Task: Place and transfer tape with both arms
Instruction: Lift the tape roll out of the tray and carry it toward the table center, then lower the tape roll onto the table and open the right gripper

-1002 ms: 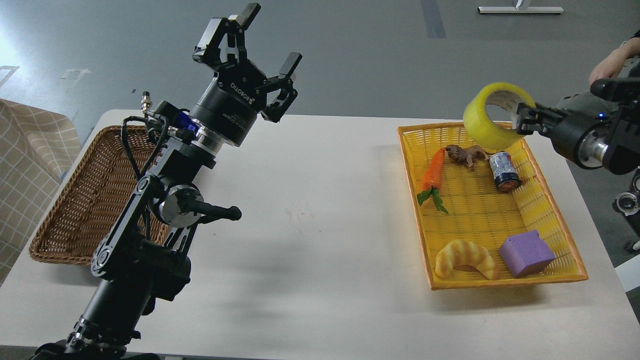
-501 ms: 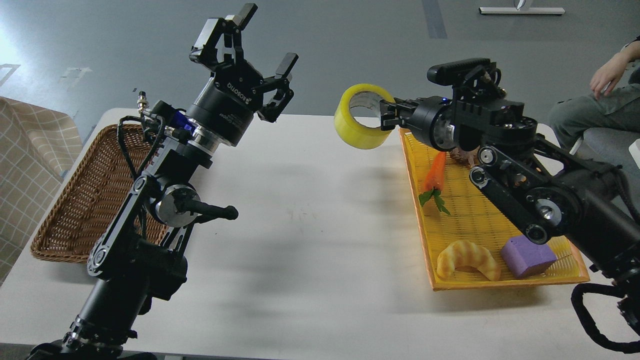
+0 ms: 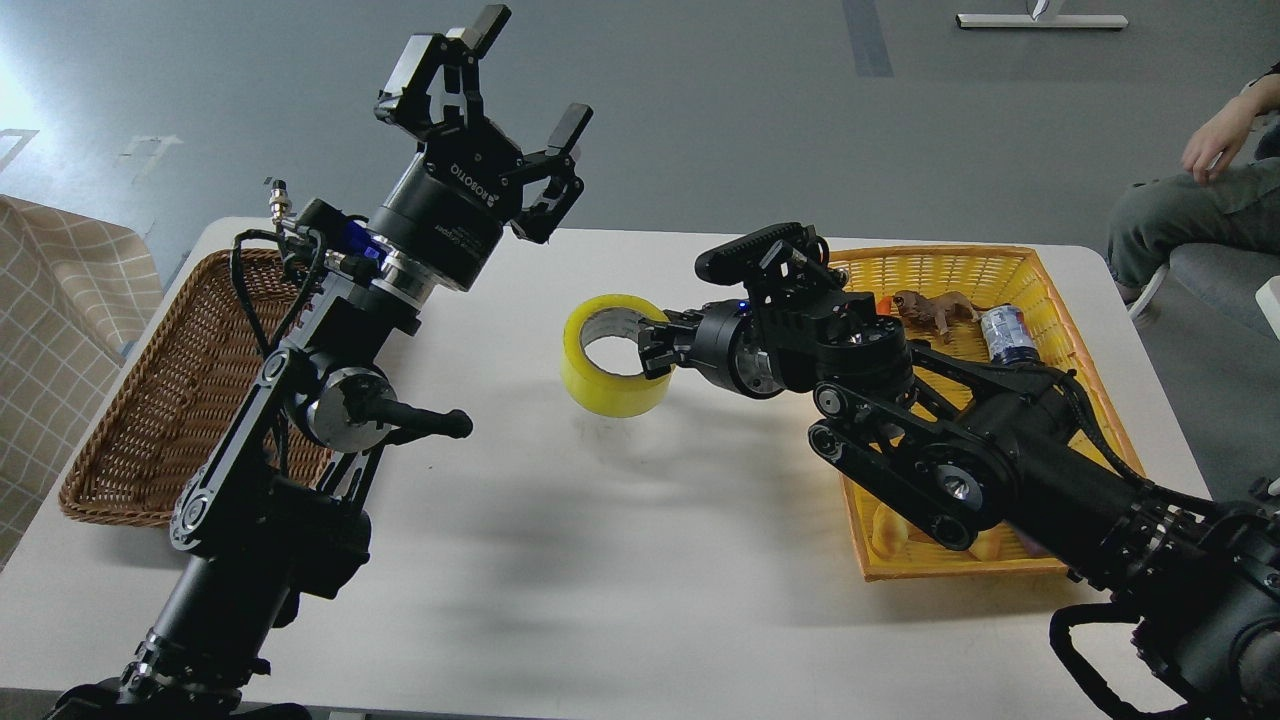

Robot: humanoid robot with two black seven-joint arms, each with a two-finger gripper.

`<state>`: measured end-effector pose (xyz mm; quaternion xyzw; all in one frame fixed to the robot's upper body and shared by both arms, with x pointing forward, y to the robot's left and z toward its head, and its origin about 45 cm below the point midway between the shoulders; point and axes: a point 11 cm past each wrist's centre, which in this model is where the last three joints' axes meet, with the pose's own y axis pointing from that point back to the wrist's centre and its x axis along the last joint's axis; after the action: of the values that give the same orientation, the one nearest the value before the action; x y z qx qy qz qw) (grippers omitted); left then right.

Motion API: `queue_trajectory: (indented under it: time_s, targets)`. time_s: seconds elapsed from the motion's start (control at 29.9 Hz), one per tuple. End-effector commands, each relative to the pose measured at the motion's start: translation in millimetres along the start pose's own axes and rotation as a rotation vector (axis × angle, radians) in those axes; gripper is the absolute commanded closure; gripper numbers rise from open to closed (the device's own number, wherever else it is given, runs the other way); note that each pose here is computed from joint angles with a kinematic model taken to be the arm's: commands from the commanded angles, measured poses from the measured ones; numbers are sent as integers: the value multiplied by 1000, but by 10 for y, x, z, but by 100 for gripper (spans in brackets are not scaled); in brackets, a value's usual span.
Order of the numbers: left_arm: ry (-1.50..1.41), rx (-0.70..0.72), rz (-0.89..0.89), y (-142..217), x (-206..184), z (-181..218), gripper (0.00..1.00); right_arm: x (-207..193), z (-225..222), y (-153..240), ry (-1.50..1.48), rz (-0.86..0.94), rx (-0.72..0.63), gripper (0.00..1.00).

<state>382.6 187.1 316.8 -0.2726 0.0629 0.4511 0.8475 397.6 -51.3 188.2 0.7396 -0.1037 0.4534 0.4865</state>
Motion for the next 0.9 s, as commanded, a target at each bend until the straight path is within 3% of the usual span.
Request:
queue_trajectory:
  time_s: [0.0, 0.17, 0.87]
  targets:
    - [-4, -5, 5, 10, 28, 25, 2, -74, 85, -34, -9, -22, -25, 91]
    - [-9, -7, 11, 22, 54, 43, 2, -198, 268, -81, -32, -59, -74, 91]
    - [-11, -11, 17, 32, 77, 66, 2, -314, 231, -90, -49, -74, -60, 90]
